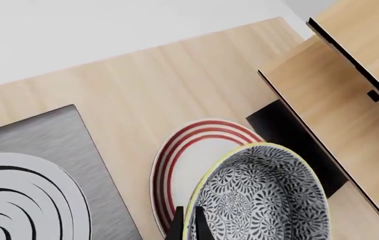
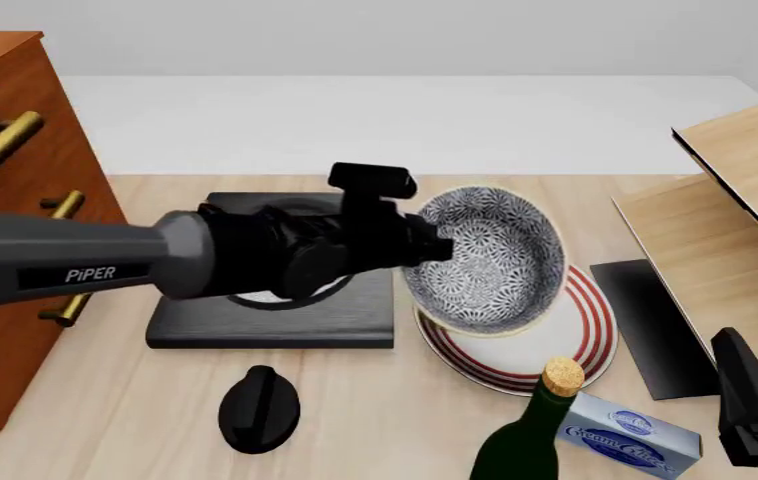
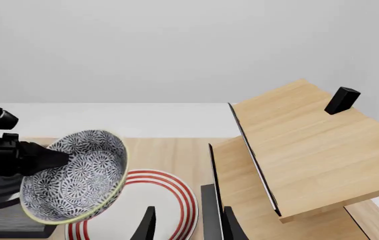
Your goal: Pick up the akita bowl and put it on the plate.
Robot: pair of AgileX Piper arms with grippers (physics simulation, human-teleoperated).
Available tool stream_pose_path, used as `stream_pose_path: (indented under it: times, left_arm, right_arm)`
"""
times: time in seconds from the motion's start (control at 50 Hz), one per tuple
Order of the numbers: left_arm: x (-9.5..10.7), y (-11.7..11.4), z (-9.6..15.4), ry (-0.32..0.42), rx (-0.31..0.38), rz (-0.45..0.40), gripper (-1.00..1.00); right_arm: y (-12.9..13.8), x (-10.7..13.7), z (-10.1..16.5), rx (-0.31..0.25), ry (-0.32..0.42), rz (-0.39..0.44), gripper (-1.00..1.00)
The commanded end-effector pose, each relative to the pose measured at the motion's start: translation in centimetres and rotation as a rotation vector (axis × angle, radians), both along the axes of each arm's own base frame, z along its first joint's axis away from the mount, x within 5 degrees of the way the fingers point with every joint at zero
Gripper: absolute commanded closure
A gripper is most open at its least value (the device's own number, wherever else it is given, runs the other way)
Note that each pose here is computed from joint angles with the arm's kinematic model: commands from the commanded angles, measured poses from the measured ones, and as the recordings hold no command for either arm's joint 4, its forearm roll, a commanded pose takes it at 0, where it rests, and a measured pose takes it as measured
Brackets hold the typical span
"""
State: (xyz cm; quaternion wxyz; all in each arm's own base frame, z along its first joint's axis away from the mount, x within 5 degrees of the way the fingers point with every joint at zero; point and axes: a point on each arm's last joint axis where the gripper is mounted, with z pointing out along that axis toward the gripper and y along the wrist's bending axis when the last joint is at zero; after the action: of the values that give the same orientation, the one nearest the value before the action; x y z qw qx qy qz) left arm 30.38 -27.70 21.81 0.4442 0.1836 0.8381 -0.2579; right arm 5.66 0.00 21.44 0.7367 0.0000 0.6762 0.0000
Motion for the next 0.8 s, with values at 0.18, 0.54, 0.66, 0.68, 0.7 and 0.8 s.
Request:
stream_pose_path:
  times: [0.18, 0.54, 0.66, 0.68, 0.7, 0.8]
  left_arm:
    - [1.2, -1.3, -0.9, 0.018, 0.024, -0.005, 1.00]
    - [1.5, -2.8, -2.3, 0.034, 0.062, -0.034, 1.00]
    - [1.6, -3.4, -2.6, 0.039, 0.071, -0.044, 1.00]
    - [1.7, -3.4, -2.6, 0.039, 0.072, -0.044, 1.00]
    - [1.6, -3.5, -2.6, 0.040, 0.072, -0.045, 1.00]
    - [1.7, -3.9, -2.6, 0.041, 0.074, -0.050, 1.00]
  right_arm:
    - [0.0, 0.0, 0.0, 0.000, 0.000, 0.000, -1.00]
    - [0.0, 0.0, 0.0, 0.000, 0.000, 0.000, -1.00]
    - [0.0, 0.0, 0.0, 0.001, 0.000, 0.000, -1.00]
    - [0.0, 0.0, 0.0, 0.000, 0.000, 0.000, -1.00]
    - [0.0, 0.0, 0.0, 0.000, 0.000, 0.000, -1.00]
    - [0.0, 0.0, 0.0, 0.000, 0.000, 0.000, -1.00]
